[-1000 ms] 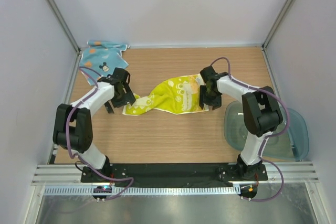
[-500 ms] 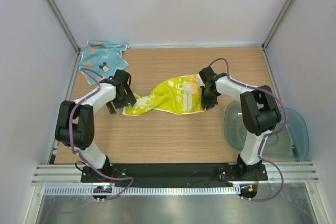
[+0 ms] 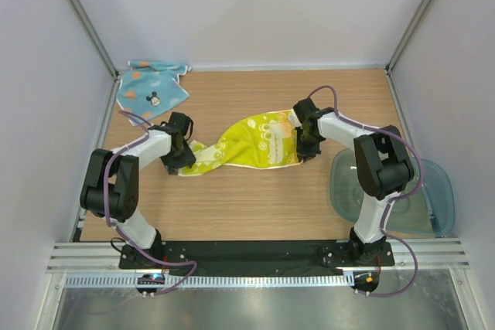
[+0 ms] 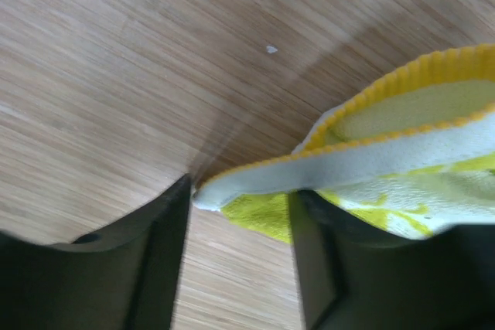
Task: Roll the towels
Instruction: Flatten the towel
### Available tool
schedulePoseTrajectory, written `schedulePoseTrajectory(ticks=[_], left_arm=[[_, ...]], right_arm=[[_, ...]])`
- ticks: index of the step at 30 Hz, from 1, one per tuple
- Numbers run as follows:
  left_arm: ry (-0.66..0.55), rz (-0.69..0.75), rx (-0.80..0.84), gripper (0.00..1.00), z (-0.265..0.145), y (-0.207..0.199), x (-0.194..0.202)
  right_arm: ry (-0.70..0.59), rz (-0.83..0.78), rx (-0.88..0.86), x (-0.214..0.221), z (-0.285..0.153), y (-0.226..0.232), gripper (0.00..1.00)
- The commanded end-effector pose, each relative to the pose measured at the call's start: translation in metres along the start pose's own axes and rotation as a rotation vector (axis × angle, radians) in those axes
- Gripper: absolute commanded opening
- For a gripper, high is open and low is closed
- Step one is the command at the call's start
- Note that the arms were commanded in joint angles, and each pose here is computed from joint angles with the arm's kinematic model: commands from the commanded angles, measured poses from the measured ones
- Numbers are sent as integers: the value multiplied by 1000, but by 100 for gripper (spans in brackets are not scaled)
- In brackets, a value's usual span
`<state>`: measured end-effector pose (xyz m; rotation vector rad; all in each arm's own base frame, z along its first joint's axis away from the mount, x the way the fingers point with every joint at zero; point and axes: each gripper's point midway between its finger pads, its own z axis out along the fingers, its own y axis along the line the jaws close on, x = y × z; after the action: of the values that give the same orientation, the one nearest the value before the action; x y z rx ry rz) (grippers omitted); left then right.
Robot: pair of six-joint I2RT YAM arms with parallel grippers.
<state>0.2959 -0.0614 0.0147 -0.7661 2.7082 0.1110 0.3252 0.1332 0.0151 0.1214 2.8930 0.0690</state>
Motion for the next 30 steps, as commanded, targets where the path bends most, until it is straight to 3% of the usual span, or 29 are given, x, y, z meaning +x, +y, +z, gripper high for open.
schedulePoseTrajectory(ticks=[1,3,4,8,14,22,30], left_arm=[[-1,-20,21,49,7,-3,3],[-1,-21,19,37,8,-3,3],[-3,-23,22,24,7,-3,2],[-14,-20,38,0,-4,-5,-1],[-69,-23,66,0,-45,-5,-20],[-148,-12,150,0,-122,0,-38],[-165,7,237,1,-182,19,-25]], right_arm=[[20,-14,30,4,9,-7,14],[22,-16,31,4,8,-7,11],[21,-17,32,4,8,-7,10],[21,-14,22,3,7,-5,1],[-32,2,-32,-5,-19,3,1],[-190,43,-112,-19,-104,7,1],[-317,81,-207,5,-188,-3,1]])
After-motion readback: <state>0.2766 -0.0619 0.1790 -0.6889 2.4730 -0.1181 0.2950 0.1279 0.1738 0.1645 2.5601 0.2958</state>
